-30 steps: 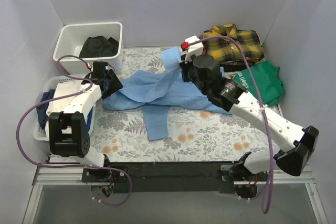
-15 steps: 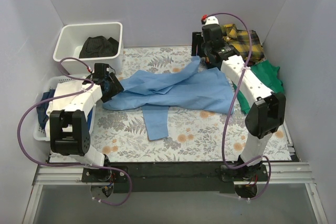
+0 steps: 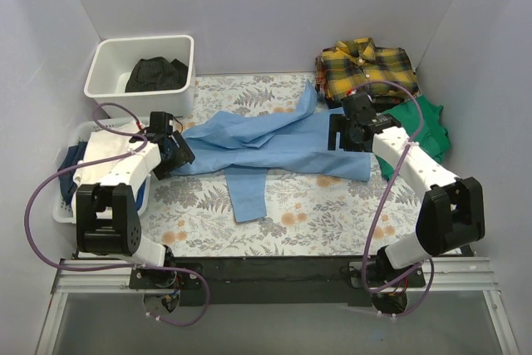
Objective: Fold and stack the long sleeve shirts
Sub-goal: Flatten the shirt out
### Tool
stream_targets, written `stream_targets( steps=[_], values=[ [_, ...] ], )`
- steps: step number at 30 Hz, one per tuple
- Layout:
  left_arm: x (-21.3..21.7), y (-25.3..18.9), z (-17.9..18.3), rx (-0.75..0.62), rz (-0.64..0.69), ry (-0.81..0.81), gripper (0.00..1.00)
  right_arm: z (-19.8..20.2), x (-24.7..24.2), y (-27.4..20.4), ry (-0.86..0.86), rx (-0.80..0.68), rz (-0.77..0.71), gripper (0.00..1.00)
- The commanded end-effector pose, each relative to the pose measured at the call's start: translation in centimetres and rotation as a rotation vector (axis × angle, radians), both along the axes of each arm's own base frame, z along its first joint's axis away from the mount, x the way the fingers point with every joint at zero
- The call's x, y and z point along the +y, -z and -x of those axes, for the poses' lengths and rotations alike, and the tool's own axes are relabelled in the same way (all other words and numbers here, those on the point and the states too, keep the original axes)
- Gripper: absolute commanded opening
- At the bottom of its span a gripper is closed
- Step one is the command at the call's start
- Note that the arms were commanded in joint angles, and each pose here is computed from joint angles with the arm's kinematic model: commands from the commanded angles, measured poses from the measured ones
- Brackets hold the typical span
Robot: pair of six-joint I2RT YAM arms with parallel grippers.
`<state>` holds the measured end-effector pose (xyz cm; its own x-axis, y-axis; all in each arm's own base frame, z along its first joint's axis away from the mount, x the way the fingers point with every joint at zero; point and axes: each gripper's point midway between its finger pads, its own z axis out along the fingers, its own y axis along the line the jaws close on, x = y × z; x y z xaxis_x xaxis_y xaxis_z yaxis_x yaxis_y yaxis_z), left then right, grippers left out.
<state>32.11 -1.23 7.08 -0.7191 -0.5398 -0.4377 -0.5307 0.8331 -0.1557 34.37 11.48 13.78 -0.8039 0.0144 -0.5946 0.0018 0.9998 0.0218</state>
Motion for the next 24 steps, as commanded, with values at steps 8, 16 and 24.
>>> stream_targets(
  steps=[8, 16, 24],
  values=[
    [1.1, 2.2, -0.8, 0.043, -0.034, -0.056, 0.72, 3.3, -2.2, 4.8, 0.125, 0.203, -0.099, 0.89],
    [1.6, 3.3, -2.6, 0.061, -0.046, -0.068, 0.65, 3.5, -3.8, 7.5, 0.179, 0.300, -0.126, 0.89],
    [1.7, 4.6, -2.7, 0.098, -0.049, -0.058, 0.55, 5.0, -6.7, 9.4, 0.288, 0.359, -0.115, 0.90]
  ],
)
